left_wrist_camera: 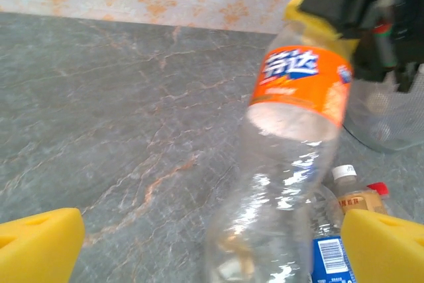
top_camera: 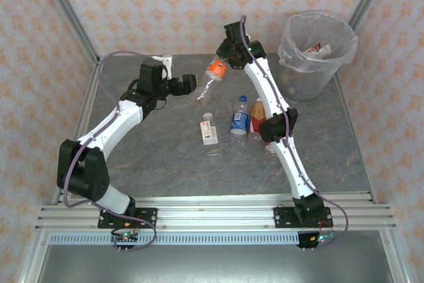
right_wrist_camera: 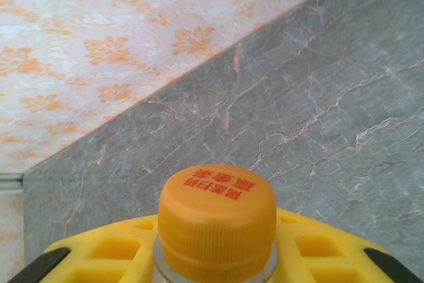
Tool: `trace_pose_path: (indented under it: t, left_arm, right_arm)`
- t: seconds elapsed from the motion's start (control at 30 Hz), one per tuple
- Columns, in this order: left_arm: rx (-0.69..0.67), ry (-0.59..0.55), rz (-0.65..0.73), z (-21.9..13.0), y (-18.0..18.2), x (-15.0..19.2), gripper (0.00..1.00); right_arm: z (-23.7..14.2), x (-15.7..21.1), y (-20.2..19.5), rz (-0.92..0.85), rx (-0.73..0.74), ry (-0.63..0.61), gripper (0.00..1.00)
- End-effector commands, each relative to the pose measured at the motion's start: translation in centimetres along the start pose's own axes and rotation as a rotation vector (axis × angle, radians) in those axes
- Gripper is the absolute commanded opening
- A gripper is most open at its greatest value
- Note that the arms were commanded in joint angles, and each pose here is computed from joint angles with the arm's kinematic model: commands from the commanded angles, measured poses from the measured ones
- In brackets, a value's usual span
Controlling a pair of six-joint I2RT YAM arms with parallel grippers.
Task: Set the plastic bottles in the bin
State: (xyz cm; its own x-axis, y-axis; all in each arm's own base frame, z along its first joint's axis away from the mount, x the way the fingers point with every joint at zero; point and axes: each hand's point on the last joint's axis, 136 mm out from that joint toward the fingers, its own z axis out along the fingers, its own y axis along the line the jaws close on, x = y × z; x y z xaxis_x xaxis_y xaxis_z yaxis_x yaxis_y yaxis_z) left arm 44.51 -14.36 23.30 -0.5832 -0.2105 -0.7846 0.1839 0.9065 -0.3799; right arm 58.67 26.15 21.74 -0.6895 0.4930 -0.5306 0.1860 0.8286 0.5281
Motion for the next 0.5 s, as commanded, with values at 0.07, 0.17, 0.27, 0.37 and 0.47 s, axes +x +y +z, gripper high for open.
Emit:
trace_pose_path:
  t: [0.07,0.17,0.27,0.37,0.47]
  left_arm:
    - [-0.041,-0.141,-0.072,-2.6,0.5,-2.0,1.0]
    - [-0.028,-0.115,-0.084,-2.4,0.4,-1.2,1.0]
    - [-0.02,-0.101,-0.101,-2.1,0.4,-0.6,1.0]
    - [0.001,-0.091,-0.114,-1.7,0.2,-0.2,1.0]
    - [0.017,-0.088,-0.117,-1.3,-0.2,-0.2,1.0]
  right_arm:
    - [-7.2,-2.7,2.2,-0.142,-0.03,-0.084,0.0]
    - [-9.0,-3.3,2.5,-0.176,-0.035,-0.099,0.0]
    - [-11.0,-4.1,2.8,-0.208,-0.034,-0.133,0.0]
    - [-12.9,-4.9,3.0,-0.244,-0.018,-0.175,0.0]
    - [-14.1,-5.2,3.1,-0.266,-0.01,-0.194,0.0]
